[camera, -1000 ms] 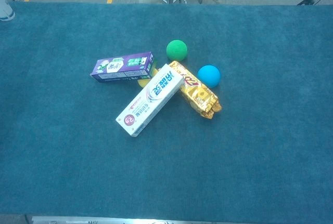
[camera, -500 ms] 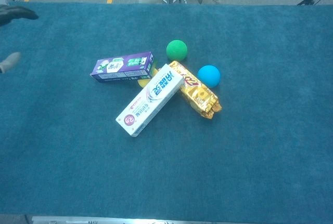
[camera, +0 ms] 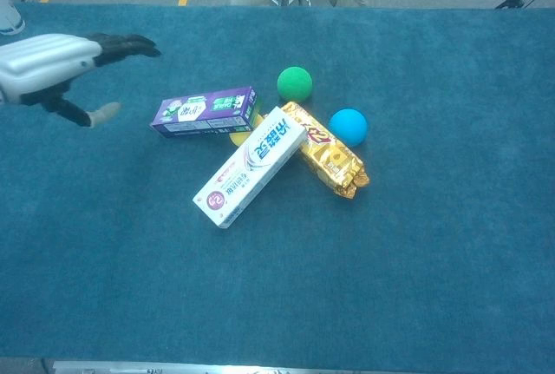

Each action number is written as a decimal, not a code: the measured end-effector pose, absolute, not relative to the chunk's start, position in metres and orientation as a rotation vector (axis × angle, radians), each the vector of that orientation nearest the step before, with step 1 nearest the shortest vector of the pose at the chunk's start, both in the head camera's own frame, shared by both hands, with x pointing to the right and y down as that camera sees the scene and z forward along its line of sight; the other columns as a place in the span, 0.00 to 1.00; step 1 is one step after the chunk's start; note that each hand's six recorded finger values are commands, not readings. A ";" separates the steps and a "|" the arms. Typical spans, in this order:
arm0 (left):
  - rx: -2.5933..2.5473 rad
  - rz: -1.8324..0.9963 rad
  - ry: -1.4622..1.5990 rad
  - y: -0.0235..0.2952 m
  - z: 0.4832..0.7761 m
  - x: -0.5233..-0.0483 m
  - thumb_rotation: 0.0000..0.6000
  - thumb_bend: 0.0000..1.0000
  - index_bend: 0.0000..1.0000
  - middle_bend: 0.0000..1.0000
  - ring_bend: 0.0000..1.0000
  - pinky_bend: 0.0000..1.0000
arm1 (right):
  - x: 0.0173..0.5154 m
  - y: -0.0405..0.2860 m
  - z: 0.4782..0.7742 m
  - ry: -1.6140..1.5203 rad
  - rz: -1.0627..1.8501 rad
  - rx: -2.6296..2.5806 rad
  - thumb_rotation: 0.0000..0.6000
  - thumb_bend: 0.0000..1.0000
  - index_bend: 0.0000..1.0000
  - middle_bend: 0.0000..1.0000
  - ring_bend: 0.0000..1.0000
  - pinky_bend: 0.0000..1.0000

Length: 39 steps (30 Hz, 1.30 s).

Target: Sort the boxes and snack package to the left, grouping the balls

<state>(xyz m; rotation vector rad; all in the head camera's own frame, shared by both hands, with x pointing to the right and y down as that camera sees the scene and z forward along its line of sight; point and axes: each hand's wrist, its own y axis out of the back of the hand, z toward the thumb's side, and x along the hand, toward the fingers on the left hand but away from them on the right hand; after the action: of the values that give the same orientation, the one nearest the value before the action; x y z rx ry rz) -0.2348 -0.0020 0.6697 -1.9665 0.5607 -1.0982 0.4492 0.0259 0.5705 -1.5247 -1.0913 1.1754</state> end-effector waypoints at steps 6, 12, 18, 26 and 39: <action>-1.966 -1.134 0.473 -0.015 0.691 -0.214 1.00 0.37 0.00 0.00 0.00 0.04 | 0.455 0.025 0.577 -1.095 1.199 -1.533 1.00 0.06 0.16 0.26 0.16 0.24; -1.970 -1.175 0.434 -0.024 0.706 -0.198 1.00 0.28 0.00 0.01 0.00 0.04 | 0.459 0.024 0.585 -1.097 1.214 -1.546 1.00 0.06 0.16 0.26 0.16 0.24; -1.985 -1.213 0.418 -0.029 0.719 -0.185 1.00 0.27 0.00 0.03 0.01 0.04 | 0.461 0.022 0.591 -1.100 1.223 -1.560 1.00 0.06 0.16 0.26 0.16 0.24; -2.002 -1.234 0.424 -0.036 0.737 -0.168 1.00 0.27 0.00 0.07 0.03 0.05 | 0.467 0.022 0.596 -1.109 1.234 -1.565 1.00 0.06 0.16 0.26 0.16 0.24; -2.101 -1.231 0.509 -0.041 0.750 -0.154 1.00 0.27 0.35 0.41 0.35 0.20 | 0.478 0.024 0.597 -1.134 1.250 -1.561 1.00 0.06 0.16 0.26 0.16 0.24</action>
<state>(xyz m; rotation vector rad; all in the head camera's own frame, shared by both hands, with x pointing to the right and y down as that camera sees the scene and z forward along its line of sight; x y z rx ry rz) -0.1542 -0.0409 0.7504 -2.1008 0.5087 -1.2313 0.4777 0.0245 0.5971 -1.5606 -1.1342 1.2495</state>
